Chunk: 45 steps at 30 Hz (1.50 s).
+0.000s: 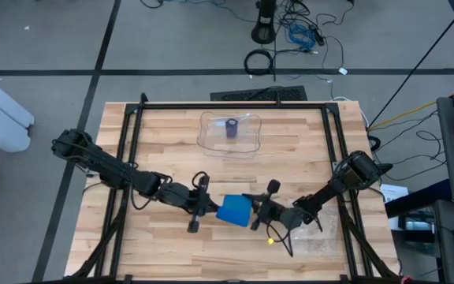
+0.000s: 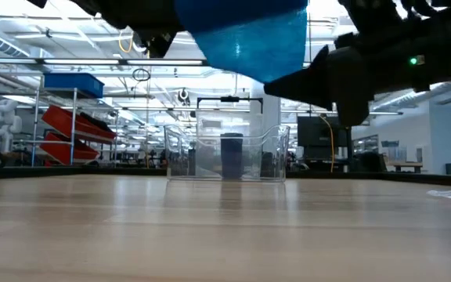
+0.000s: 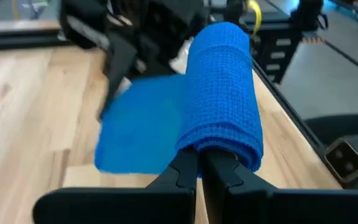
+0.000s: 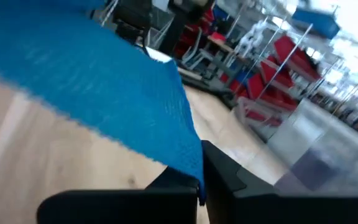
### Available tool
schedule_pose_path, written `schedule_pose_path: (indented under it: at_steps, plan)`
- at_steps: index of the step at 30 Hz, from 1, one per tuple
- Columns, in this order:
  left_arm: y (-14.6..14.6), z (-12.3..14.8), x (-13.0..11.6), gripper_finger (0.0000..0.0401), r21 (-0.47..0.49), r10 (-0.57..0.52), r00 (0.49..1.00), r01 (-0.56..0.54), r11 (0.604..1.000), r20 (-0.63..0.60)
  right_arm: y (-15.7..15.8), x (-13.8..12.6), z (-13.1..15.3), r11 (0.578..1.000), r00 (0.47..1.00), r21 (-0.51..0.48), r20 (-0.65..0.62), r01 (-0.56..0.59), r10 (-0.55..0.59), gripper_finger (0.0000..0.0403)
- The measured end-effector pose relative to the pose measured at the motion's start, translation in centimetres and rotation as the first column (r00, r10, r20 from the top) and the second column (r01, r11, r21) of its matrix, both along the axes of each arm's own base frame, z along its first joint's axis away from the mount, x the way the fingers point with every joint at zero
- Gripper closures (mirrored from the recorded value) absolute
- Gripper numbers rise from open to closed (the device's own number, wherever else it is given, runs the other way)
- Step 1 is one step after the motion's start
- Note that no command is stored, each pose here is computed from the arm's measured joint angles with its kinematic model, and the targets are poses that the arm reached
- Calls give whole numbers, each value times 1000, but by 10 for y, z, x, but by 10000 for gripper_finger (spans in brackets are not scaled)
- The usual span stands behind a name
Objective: Roll bandage
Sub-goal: Roll the blue bandage
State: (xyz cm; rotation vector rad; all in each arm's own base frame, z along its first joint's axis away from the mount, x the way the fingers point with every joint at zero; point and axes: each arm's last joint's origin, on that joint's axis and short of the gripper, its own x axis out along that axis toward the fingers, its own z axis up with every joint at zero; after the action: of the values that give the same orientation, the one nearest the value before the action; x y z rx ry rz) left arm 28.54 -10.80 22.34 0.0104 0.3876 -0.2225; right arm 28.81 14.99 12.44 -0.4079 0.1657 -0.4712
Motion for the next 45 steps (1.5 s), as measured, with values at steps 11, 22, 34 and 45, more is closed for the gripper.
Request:
schedule_pose_path:
  at_steps: [11,22,34,45]
  plan:
    - [1,-11,-5,395,25,-20,991,24,999,-129,15,9,35,918,997,-394,-82,-39,7,403]
    - [4,-12,-5,395,65,53,991,-45,997,-124,53,35,57,794,952,-577,-306,-189,4,403]
    - [4,-13,-6,395,74,57,989,-48,996,-137,78,33,72,772,938,-605,-345,-196,-33,403]
    - [5,-11,-4,395,105,96,991,-87,991,-91,82,30,64,774,921,-571,-389,-274,39,403]
